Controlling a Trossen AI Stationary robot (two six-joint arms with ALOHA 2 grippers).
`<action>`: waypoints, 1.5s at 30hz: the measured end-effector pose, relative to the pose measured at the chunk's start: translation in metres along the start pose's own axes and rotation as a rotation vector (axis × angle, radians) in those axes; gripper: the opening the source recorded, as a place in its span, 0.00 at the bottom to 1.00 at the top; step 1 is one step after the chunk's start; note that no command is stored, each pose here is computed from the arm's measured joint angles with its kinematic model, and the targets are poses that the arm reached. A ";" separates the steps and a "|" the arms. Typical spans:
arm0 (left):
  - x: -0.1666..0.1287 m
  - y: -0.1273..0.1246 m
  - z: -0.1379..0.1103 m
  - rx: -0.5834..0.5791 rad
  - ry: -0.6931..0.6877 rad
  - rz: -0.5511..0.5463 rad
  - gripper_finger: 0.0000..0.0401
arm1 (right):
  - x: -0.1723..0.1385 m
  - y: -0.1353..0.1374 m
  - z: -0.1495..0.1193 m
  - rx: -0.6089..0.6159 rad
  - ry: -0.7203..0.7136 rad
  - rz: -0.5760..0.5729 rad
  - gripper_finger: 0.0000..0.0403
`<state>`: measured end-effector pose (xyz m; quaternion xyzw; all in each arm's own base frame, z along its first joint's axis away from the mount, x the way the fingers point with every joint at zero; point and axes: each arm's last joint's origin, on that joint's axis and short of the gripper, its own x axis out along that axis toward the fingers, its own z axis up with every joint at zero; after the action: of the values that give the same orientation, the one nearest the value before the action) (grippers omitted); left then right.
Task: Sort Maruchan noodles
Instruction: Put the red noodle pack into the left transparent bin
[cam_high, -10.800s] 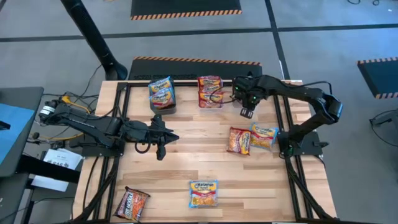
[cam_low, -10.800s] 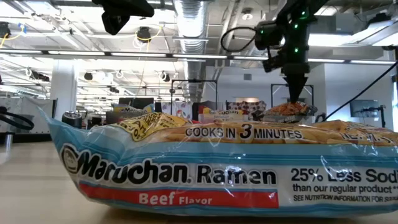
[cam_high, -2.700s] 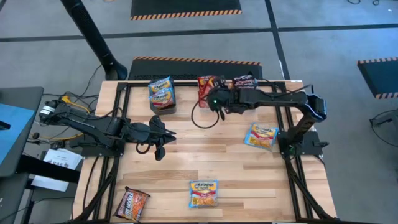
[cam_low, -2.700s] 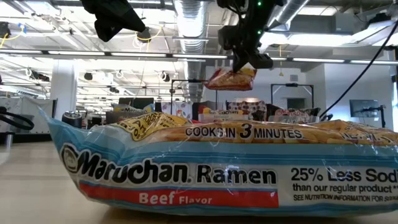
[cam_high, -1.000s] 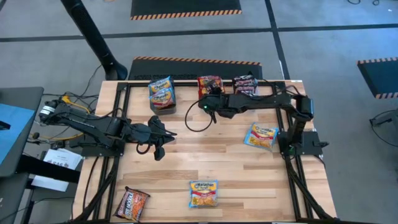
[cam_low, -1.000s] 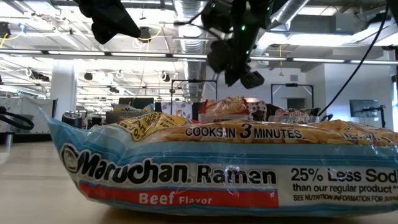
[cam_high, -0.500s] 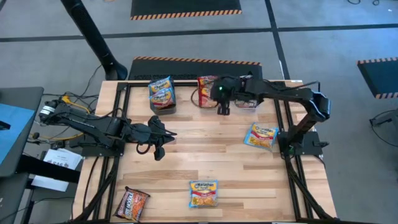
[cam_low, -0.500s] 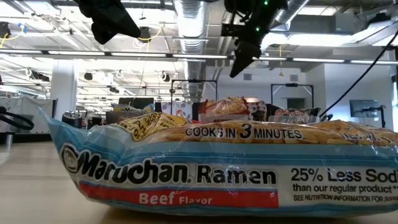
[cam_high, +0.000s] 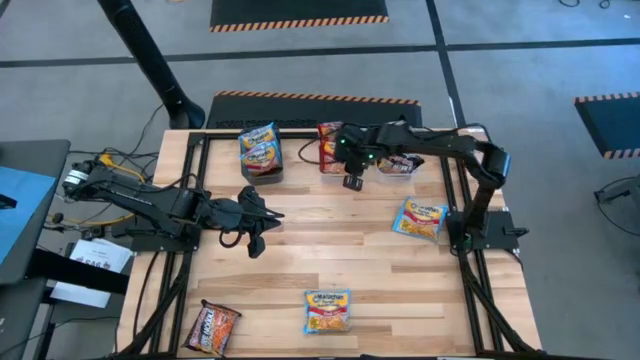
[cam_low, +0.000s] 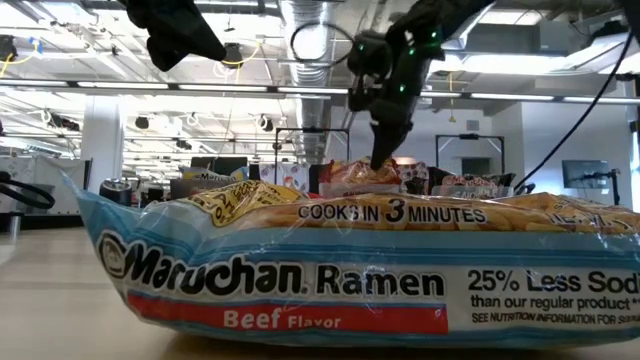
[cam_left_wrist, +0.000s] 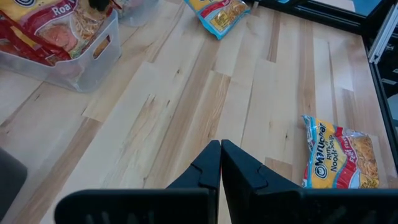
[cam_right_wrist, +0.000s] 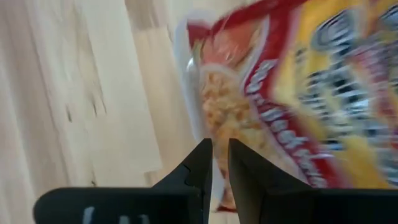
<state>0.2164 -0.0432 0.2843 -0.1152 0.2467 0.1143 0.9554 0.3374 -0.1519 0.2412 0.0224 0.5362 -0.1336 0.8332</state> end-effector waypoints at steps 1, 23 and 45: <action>0.000 0.000 0.000 0.000 0.000 0.000 0.00 | 0.006 0.001 -0.001 -0.001 0.018 0.003 0.19; 0.000 0.000 0.000 0.000 0.000 0.001 0.00 | 0.005 0.005 0.015 -0.004 0.021 -0.020 0.19; 0.000 0.001 -0.002 -0.008 0.016 0.009 0.00 | 0.003 -0.011 0.010 0.174 0.059 -0.057 0.19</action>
<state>0.2154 -0.0429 0.2826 -0.1189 0.2545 0.1186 0.9524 0.3447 -0.1653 0.2440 0.0833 0.5474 -0.2024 0.8077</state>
